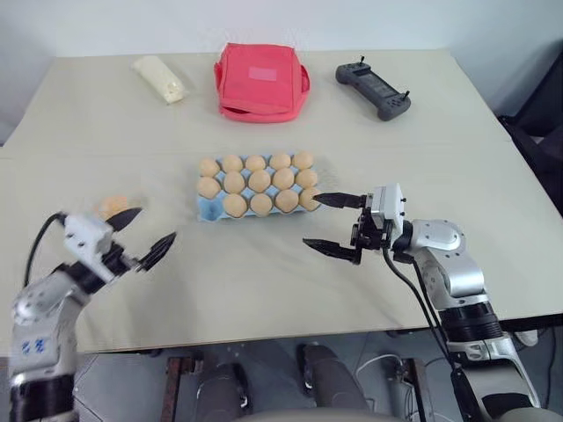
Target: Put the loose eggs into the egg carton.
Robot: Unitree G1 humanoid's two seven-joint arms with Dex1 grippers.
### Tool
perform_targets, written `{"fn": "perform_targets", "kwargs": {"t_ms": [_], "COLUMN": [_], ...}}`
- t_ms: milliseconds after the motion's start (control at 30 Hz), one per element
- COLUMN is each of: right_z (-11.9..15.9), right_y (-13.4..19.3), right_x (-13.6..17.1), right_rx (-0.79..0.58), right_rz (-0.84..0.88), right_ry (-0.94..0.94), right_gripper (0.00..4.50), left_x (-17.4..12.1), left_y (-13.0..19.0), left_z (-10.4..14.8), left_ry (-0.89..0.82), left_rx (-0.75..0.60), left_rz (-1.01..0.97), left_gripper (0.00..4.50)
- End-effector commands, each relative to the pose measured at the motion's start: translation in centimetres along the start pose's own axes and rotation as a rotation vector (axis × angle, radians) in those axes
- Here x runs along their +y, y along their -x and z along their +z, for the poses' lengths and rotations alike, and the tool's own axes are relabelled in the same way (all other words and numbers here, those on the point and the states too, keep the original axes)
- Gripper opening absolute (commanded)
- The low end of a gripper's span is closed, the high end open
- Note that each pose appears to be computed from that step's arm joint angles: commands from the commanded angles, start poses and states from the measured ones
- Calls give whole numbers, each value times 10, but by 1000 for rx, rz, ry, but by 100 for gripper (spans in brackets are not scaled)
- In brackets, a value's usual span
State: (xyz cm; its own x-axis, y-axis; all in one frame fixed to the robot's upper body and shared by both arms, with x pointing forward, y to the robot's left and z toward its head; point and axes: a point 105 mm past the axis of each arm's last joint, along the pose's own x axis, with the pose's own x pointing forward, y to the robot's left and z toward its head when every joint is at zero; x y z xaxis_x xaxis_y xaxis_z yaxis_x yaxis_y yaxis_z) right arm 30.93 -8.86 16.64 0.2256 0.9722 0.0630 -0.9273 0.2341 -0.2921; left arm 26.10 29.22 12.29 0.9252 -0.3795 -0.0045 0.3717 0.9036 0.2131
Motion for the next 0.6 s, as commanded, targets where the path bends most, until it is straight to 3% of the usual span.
{"fn": "perform_targets", "kwargs": {"t_ms": [33,167,367,433,600], "right_z": [14,16,15,14,12], "right_y": [-5,-11,-10,-10,-11], "right_x": [0,3,2,2,1], "right_rx": [-52,-52,-49,-48,-39], "right_rz": [33,72,74,75,76], "right_ry": [42,39,39,38,38], "right_gripper": [450,450,450,450,450], "left_x": [18,26,28,31,49], "left_y": [31,61,70,67,14], "left_z": [1,-16,-17,-15,10], "left_ry": [-28,51,126,121,119], "left_rx": [-28,10,-23,-30,-103], "left_rz": [188,355,453,476,425], "left_gripper": [448,448,448,448,448]}}
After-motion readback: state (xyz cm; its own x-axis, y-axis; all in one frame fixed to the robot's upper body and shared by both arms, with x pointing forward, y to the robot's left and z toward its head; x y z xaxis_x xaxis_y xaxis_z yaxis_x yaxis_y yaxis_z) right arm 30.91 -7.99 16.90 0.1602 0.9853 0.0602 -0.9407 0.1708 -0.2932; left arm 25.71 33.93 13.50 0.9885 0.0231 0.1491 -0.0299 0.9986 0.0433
